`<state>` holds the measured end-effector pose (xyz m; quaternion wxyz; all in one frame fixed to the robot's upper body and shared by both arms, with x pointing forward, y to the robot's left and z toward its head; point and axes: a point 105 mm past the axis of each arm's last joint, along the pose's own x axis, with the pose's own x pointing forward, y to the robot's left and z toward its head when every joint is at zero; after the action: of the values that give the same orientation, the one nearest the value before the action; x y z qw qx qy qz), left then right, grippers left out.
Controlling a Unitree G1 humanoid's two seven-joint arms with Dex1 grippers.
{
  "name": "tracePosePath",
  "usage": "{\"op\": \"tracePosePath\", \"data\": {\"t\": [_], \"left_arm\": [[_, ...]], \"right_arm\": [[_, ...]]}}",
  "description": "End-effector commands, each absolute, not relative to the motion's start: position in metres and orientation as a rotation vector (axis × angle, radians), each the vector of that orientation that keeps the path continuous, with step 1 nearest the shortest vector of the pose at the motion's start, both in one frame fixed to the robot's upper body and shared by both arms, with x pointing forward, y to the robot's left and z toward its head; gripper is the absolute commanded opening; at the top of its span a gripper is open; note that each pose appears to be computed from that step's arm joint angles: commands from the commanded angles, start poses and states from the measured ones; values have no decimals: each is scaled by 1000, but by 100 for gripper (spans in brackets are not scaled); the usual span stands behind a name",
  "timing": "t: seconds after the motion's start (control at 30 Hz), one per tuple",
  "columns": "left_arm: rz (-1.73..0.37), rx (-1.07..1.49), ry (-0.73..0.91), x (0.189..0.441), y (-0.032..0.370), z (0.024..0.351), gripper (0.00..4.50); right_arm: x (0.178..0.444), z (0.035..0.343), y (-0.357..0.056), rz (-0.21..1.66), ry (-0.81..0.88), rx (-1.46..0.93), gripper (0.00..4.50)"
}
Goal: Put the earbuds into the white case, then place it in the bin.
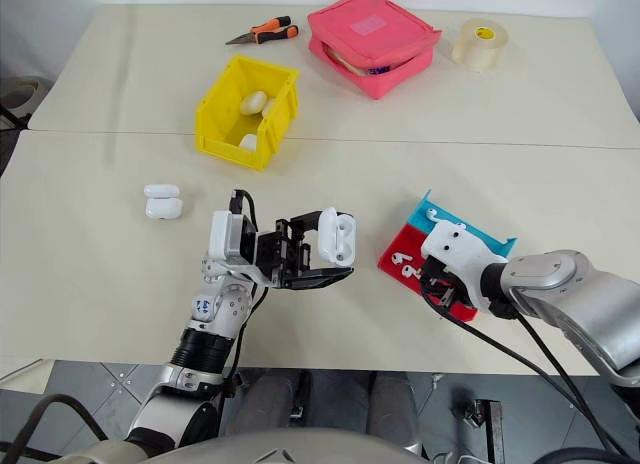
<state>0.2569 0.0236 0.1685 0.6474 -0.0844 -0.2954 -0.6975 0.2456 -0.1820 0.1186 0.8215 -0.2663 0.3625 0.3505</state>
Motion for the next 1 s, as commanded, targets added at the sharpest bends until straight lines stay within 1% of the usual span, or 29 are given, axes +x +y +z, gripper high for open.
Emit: {"op": "tracePosePath", "data": {"t": [0.03, 0.27, 0.33, 0.43, 0.6, 0.7, 0.77, 0.83, 0.9, 1.0], "left_arm": [[-1591, -176, -712, 254, 25, 173, 280], [-1630, -169, -691, 258, 25, 175, 280], [-1633, -163, -695, 261, 24, 179, 280], [-1637, -159, -697, 264, 26, 183, 280], [-1657, -158, -681, 267, 28, 186, 280], [-1670, -176, -642, 270, 26, 184, 280], [-1664, -194, -616, 273, 24, 185, 280], [-1684, -205, -599, 273, 19, 187, 280], [-1711, -203, -587, 272, 19, 188, 280], [-1719, -206, -568, 273, 20, 190, 280]], "right_arm": [[241, 113, -178, 765, 792, -569, 51], [235, 123, -186, 735, 762, -553, 51], [234, 129, -189, 717, 724, -547, 51], [232, 140, -184, 738, 645, -557, 51], [227, 177, -172, 785, 344, -497, 51], [222, 214, -161, 836, 5, -344, 51], [221, 229, -160, 825, -144, -251, 51], [218, 244, -151, 871, -310, -118, 51], [218, 252, -135, 916, -422, -21, 51], [223, 257, -116, 939, -504, 81, 51]]}}
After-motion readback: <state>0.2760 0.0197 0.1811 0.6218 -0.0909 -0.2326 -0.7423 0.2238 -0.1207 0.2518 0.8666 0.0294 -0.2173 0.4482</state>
